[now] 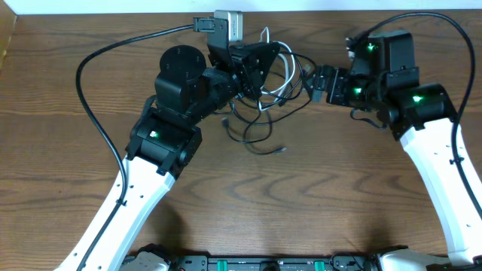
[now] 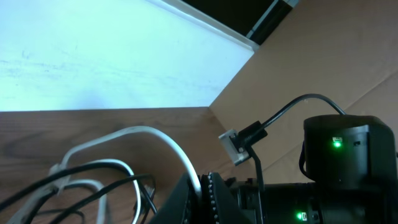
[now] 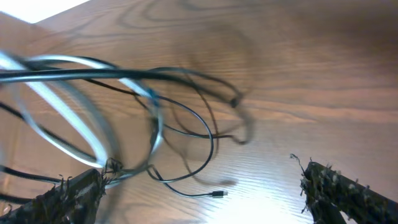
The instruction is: Untangle cables
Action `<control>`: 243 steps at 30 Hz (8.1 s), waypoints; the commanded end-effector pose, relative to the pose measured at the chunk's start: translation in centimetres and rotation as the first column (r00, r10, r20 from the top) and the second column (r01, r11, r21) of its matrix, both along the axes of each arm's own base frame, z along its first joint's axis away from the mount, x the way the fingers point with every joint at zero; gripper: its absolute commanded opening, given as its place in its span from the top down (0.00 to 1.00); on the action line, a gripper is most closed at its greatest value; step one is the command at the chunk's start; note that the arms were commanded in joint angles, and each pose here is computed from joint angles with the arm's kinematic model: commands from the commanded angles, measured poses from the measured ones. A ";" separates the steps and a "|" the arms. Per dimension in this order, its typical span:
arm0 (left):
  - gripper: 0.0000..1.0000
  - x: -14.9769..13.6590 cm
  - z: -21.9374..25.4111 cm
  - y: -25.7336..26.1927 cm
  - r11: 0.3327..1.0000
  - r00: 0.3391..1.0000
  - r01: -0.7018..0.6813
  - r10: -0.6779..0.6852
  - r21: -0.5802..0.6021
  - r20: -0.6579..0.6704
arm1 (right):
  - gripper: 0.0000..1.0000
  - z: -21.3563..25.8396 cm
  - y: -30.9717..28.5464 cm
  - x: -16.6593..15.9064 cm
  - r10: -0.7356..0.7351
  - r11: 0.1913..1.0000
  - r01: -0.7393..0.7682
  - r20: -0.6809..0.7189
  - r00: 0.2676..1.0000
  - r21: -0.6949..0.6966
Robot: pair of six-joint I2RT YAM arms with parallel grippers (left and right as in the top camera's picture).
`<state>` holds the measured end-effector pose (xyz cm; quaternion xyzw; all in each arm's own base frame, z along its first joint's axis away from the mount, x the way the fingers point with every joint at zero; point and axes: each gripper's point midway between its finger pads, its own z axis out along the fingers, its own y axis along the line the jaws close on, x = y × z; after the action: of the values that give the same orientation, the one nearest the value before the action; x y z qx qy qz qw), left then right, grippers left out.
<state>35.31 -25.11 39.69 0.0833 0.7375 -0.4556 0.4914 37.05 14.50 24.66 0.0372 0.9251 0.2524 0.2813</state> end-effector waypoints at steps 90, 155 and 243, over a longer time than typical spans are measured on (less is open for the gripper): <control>0.93 0.3 11.7 7.6 0.783 0.986 0.028 -0.123 -0.621 -0.111 | 0.63 -5.4 12.0 0.3 0.564 0.824 -0.540 0.153 0.812 -0.171; 0.93 1.1 14.2 14.6 0.716 0.997 -0.032 -0.028 -0.697 -0.075 | 0.01 0.8 1.5 3.1 0.284 0.955 -0.252 0.241 0.928 -0.157; 0.24 -2.3 -3.1 8.6 0.959 0.967 0.253 -0.254 0.130 -0.013 | 0.99 27.5 7.8 1.9 -0.444 0.632 -0.163 0.527 0.725 0.757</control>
<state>33.69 -15.96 35.81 0.1821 0.7631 -0.4602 0.4156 37.60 25.43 50.84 0.0443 0.5867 0.5976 0.5447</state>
